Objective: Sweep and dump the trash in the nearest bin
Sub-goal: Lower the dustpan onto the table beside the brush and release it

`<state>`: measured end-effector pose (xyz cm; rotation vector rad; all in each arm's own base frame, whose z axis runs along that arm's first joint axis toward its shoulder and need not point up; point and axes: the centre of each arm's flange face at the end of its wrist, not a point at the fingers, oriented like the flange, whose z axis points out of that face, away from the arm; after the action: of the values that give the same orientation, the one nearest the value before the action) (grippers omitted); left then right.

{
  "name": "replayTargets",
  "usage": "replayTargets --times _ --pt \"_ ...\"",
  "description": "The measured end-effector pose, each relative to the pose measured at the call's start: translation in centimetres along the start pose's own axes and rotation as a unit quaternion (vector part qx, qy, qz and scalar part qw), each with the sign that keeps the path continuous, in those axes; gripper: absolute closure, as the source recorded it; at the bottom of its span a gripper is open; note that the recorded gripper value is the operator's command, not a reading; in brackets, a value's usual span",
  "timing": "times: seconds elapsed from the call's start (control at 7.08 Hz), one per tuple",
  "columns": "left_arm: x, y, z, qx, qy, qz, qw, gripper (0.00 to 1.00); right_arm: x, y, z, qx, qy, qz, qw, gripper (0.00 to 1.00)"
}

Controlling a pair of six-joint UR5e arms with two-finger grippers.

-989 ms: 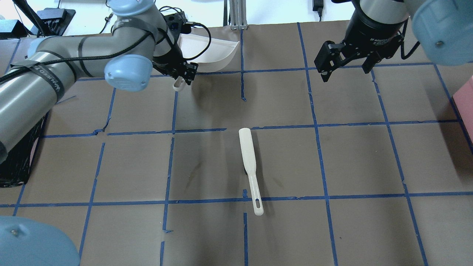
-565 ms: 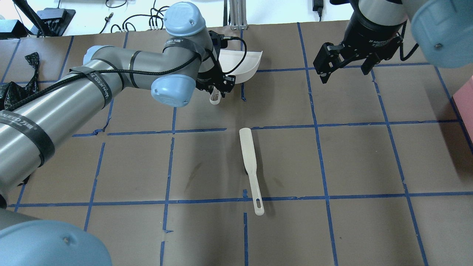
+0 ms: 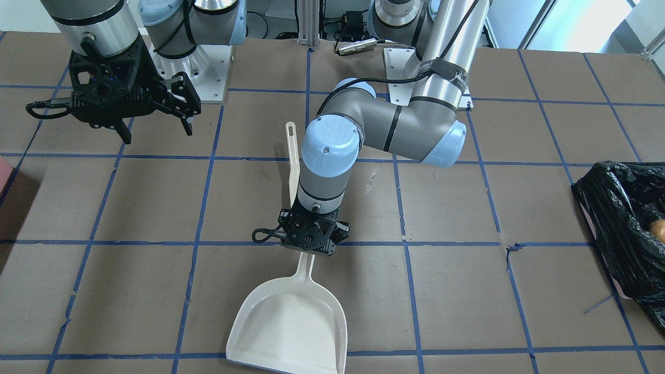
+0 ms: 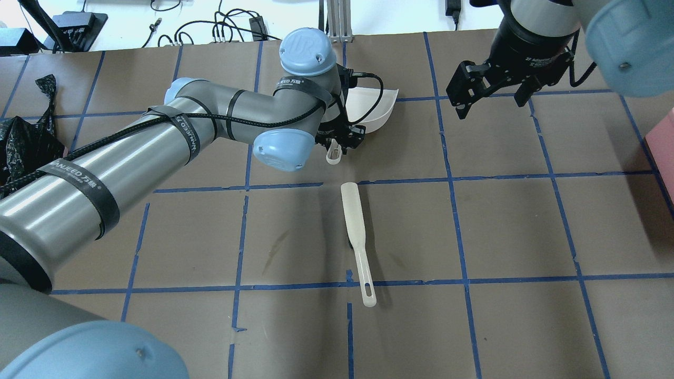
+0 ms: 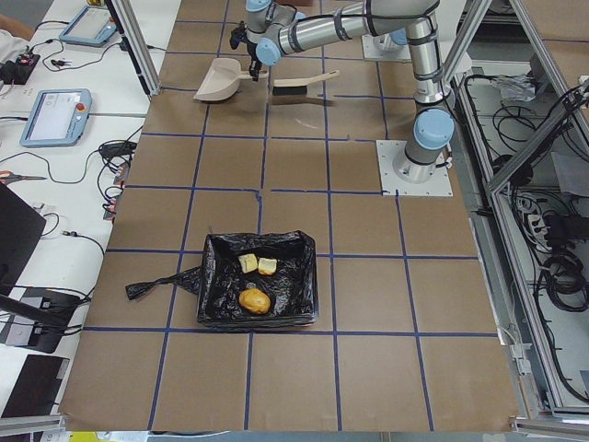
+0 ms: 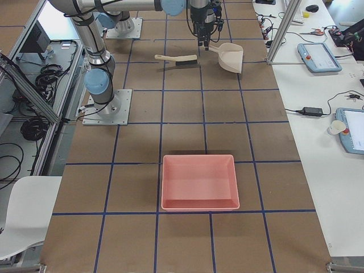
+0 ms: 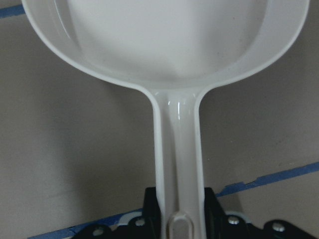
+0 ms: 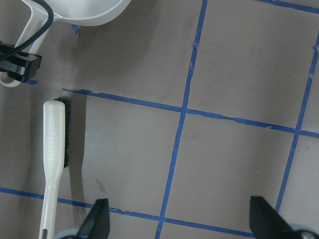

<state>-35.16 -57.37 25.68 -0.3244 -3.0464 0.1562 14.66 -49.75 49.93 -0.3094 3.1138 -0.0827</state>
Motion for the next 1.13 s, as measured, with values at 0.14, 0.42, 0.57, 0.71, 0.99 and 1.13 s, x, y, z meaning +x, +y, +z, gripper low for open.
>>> replayTargets --times 0.14,0.42,0.57,0.71,0.99,1.13 --pt "0.6 0.2 0.3 -0.002 -0.001 0.000 1.0000 0.96 0.0 0.0 0.0 0.000 0.000 0.000 1.0000 0.00" --pt "1.2 1.0 0.8 -0.008 -0.001 -0.008 0.9999 0.88 0.0 0.0 0.0 0.000 0.000 0.000 1.0000 0.00" --pt "1.3 1.3 1.1 -0.011 -0.002 -0.010 0.9999 0.74 0.0 0.0 0.0 0.000 0.000 0.000 1.0000 0.00" --pt "1.3 1.5 1.2 -0.013 -0.002 -0.013 0.9998 0.36 0.0 0.0 0.0 0.000 0.000 0.000 1.0000 0.00" --pt "1.3 1.4 0.6 -0.007 -0.001 -0.019 0.9998 0.04 0.0 0.0 0.0 0.000 0.000 0.000 1.0000 0.00" --pt "1.2 1.1 -0.3 0.002 -0.002 -0.019 0.9998 0.00 0.0 0.0 0.0 0.000 0.000 0.000 1.0000 0.00"
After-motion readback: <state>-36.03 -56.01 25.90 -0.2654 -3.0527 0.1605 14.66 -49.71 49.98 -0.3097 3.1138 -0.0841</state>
